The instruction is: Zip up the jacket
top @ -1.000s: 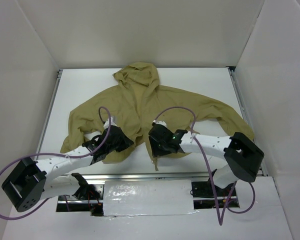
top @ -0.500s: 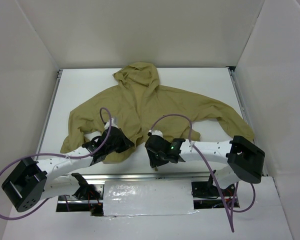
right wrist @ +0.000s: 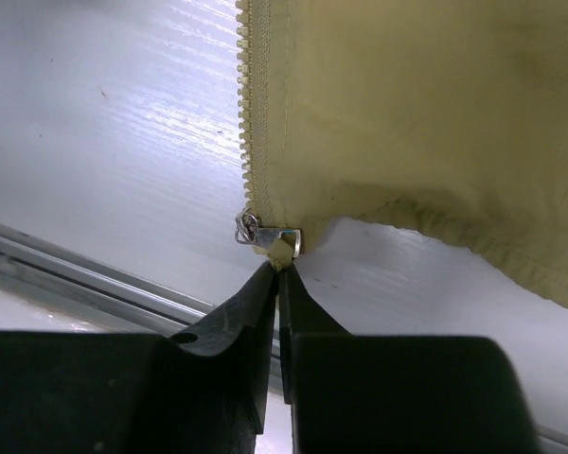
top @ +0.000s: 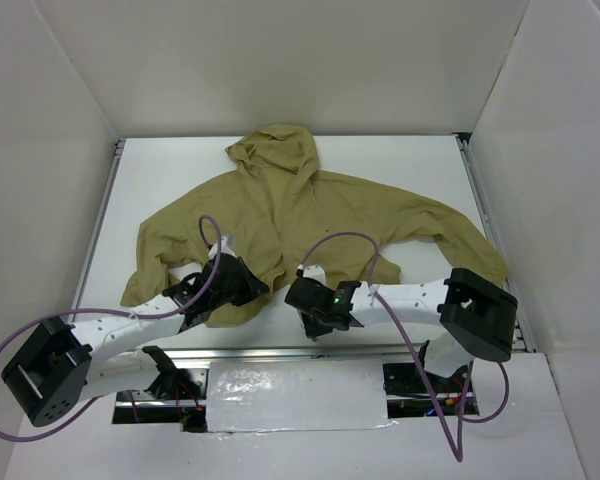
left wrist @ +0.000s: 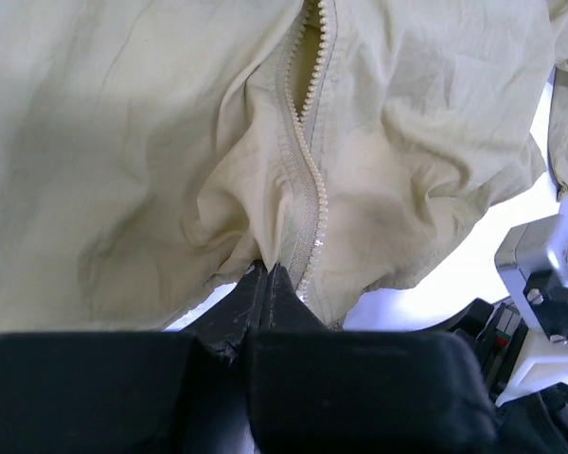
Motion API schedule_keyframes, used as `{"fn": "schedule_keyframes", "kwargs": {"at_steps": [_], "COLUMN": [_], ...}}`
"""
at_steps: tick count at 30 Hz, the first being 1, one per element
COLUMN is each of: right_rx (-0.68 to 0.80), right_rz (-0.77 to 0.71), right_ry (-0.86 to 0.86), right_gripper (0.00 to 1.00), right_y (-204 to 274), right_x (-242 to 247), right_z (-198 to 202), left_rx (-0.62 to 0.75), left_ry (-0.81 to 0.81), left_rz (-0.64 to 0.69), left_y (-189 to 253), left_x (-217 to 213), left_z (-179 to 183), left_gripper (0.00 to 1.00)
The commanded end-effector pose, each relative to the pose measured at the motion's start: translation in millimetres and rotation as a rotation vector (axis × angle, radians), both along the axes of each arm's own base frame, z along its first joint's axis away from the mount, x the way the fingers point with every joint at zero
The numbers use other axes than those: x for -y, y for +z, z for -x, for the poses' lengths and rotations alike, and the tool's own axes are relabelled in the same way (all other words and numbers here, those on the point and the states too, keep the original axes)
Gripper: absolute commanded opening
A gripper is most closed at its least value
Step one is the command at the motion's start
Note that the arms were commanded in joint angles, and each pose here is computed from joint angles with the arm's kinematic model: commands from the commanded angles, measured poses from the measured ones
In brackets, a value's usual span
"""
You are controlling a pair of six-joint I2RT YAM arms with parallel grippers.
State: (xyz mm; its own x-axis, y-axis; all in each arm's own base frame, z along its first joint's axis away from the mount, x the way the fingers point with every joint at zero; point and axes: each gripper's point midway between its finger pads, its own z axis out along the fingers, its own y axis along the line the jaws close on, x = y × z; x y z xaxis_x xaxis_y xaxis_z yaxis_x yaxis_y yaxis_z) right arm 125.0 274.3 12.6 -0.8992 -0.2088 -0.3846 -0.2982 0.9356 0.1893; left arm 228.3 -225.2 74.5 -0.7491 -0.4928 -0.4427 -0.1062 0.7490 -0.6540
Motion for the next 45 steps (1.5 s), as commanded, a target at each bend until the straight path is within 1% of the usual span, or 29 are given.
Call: {"fn": "schedule_keyframes", "kwargs": {"at_steps": [1,2,3,6,10,13,14,16,18,22,25,30,32,33,36,38,45], "right_rx": [0.015,0.018,0.019,0.050,0.096,0.103,0.105,0.107,0.097,0.067,0.055,0.035,0.044,0.059,0.113,0.119,0.135], "right_rz": [0.010,0.008,0.009,-0.018,-0.017,0.021,0.037,0.066,0.077,0.092,0.060,-0.060,-0.093,-0.128,-0.145,-0.135,-0.122], "right_ry": [-0.003,0.010,0.013,0.043,0.104,0.122,0.121,0.138,0.145,0.168,0.197,0.262,0.249,0.238,0.148,0.124,0.185], "right_gripper": [0.08,0.05,0.04,0.03,0.04,0.08,0.11,0.11,0.15,0.29,0.34,0.35,0.35,0.35,0.40,0.40,0.42], "right_y": [3,5,6,21,35,35,33,31,28,20,23,37,41,52,60,53,46], "right_x": [-7,-10,-11,-24,-37,-39,-38,-39,-40,-44,-54,-75,-75,-75,-59,-47,-45], "right_z": [3,7,9,13,21,24,24,29,33,44,53,66,65,63,44,29,13], "left_rx": [0.029,0.029,0.028,0.027,0.025,0.024,0.023,0.022,0.021,0.019,0.018,0.019,0.018,0.017,0.018,0.021,0.021], "left_ry": [-0.014,-0.016,-0.015,-0.012,-0.004,-0.001,-0.003,-0.005,-0.002,-0.002,0.001,0.007,0.006,0.006,0.005,0.004,-0.002], "left_rz": [0.017,0.017,0.019,0.011,0.006,0.002,0.001,0.003,0.001,0.002,0.001,0.000,-0.002,-0.003,-0.001,0.008,0.011], "left_y": [6,5,5,5,5,6,5,5,4,4,4,3,3,3,3,4,6], "left_x": [3,3,3,2,0,0,0,0,0,-1,-2,-3,-4,-4,-5,-3,-1], "left_z": [-3,-3,-3,-3,-4,-4,-4,-3,-3,-2,-2,-1,0,0,1,1,0], "left_gripper": [0.00,0.00,0.00,0.00,0.00,0.00,0.00,0.00,0.00,0.00,0.00,0.00,0.00,0.00,0.00,0.00,0.00]}}
